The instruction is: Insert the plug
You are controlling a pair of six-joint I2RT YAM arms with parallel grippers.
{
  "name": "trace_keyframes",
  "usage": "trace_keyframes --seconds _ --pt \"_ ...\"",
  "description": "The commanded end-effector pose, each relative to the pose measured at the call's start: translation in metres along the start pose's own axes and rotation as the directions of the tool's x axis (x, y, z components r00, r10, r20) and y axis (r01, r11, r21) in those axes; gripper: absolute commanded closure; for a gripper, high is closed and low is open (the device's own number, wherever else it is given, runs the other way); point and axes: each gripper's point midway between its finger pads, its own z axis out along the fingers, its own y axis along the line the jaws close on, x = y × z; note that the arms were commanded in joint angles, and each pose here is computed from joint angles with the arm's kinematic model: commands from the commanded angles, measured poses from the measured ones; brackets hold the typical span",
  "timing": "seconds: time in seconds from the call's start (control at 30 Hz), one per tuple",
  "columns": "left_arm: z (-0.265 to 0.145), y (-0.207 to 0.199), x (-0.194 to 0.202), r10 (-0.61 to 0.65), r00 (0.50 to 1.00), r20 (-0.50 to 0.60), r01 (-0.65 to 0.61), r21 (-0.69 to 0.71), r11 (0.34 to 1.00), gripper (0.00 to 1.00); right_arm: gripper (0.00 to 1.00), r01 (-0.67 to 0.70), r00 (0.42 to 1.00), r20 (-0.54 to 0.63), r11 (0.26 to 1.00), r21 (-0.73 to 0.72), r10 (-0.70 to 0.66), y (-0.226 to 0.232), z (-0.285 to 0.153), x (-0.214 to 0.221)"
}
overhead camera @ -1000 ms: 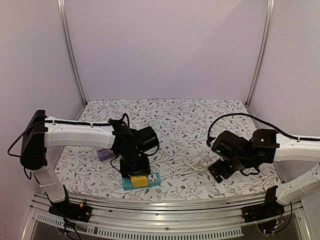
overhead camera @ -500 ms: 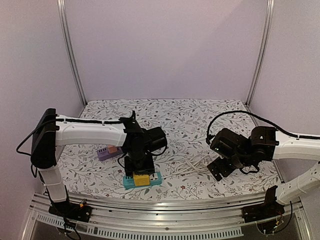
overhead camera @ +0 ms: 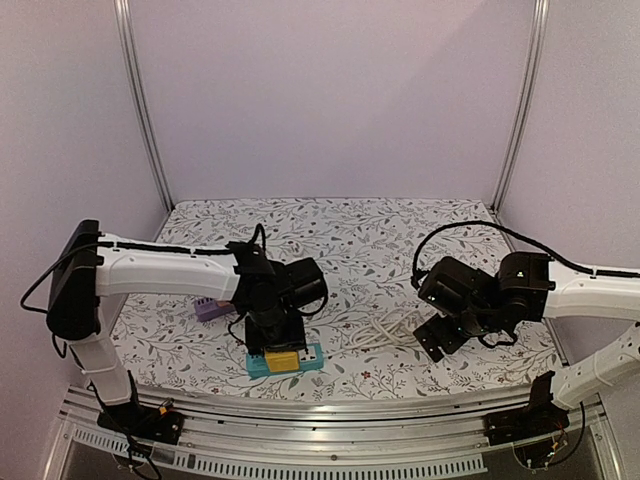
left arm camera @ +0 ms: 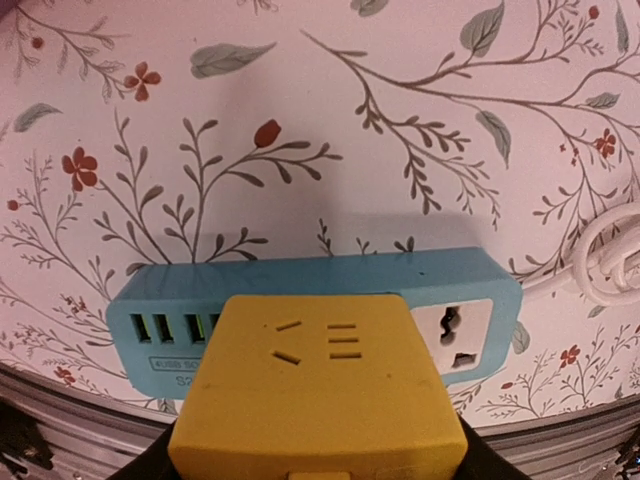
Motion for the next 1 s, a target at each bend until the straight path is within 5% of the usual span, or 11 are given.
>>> trace_keyframes --seconds 0.0,0.13,0.3,0.7,0.97 --pt "0.071 0.035 0.002 0.076 0.996 0.053 -0.066 -0.175 0.982 0.66 0.01 -0.013 1.000 0.027 1.000 0.013 0.013 -0.001 -0.007 -0.011" --pt "0.053 0.027 -0.003 0.097 0.991 0.096 -0.084 -0.130 0.988 0.31 0.01 -0.015 0.999 0.040 1.000 0.015 0.014 -0.003 -0.011 -0.016" --pt "0.022 0.023 -0.011 0.098 0.985 0.145 -0.086 -0.088 0.992 0.02 0.01 -0.011 0.998 0.066 1.000 0.023 0.009 -0.006 -0.020 -0.026" --pt "-0.082 0.033 -0.030 0.024 0.955 0.296 -0.045 0.065 0.997 0.01 0.01 -0.002 0.991 0.132 1.000 0.013 0.000 -0.007 -0.041 -0.054" --pt "-0.164 0.067 -0.056 -0.003 0.887 0.461 -0.059 0.120 0.991 0.00 0.01 0.032 0.979 0.202 0.999 0.017 -0.035 -0.010 -0.064 -0.083"
